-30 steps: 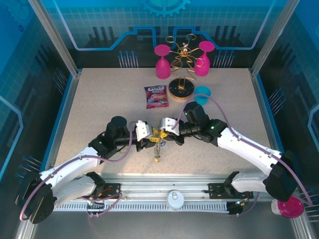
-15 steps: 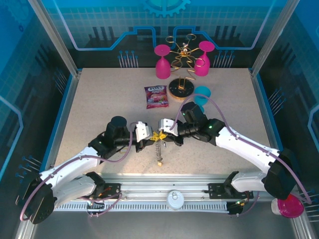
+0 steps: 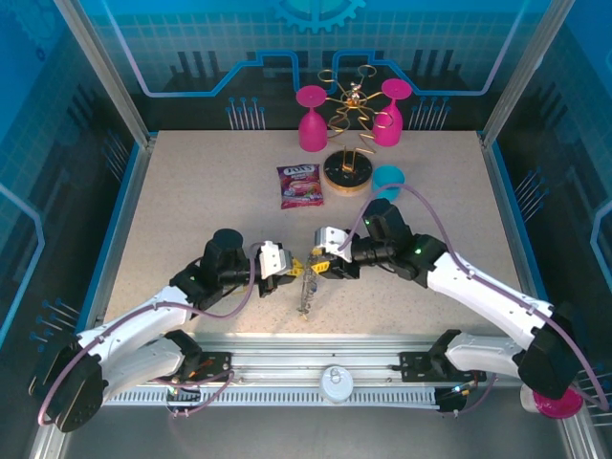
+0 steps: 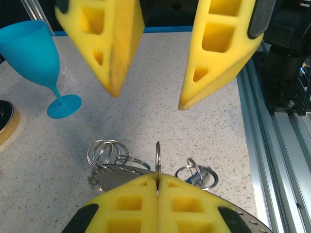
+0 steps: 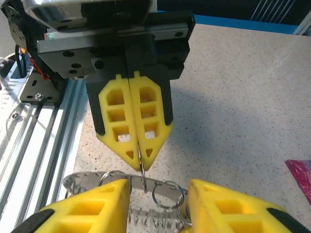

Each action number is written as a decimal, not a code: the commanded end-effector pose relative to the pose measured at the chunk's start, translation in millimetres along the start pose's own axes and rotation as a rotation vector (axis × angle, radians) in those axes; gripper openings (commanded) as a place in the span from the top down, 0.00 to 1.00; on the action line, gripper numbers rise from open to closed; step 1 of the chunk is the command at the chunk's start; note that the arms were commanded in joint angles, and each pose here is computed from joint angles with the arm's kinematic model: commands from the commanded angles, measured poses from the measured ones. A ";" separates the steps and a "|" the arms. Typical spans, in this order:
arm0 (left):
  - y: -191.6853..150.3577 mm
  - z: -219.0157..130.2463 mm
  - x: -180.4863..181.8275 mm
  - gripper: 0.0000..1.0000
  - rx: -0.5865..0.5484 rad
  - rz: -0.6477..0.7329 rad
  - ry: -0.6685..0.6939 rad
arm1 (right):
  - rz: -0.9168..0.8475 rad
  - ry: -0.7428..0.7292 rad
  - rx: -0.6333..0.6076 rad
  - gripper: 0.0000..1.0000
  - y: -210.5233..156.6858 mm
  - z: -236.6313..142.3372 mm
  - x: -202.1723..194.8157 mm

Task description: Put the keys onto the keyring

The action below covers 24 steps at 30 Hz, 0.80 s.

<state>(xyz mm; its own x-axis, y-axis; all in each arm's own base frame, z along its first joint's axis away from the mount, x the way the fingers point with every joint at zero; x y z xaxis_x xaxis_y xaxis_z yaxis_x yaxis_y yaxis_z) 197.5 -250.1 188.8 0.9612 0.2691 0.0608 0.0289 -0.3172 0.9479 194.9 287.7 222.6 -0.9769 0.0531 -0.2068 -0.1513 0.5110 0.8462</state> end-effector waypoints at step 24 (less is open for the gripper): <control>24.5 -4.0 -4.6 1.00 -0.117 0.055 -0.019 | 0.073 0.029 -0.104 0.79 -5.3 19.9 9.3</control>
<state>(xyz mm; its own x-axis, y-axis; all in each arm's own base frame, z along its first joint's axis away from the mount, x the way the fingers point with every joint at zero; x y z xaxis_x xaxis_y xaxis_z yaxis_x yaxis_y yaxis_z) 199.8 -252.5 200.7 0.9576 0.2729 0.0922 -0.0154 -0.2713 0.9624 194.5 295.5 202.3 -0.9863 0.0915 -0.1371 -0.0822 0.4479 0.8903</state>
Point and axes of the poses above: each hand's point on the last joint's axis, 136 mm out from that joint toward the fingers, its own z axis out along the fingers, its own x axis along the line the jaws close on, y = z × x, the point moved 1 cm from there along -z, back along the fingers, and after that the axes turned 4 degrees about -z, right-handed, at the moved point
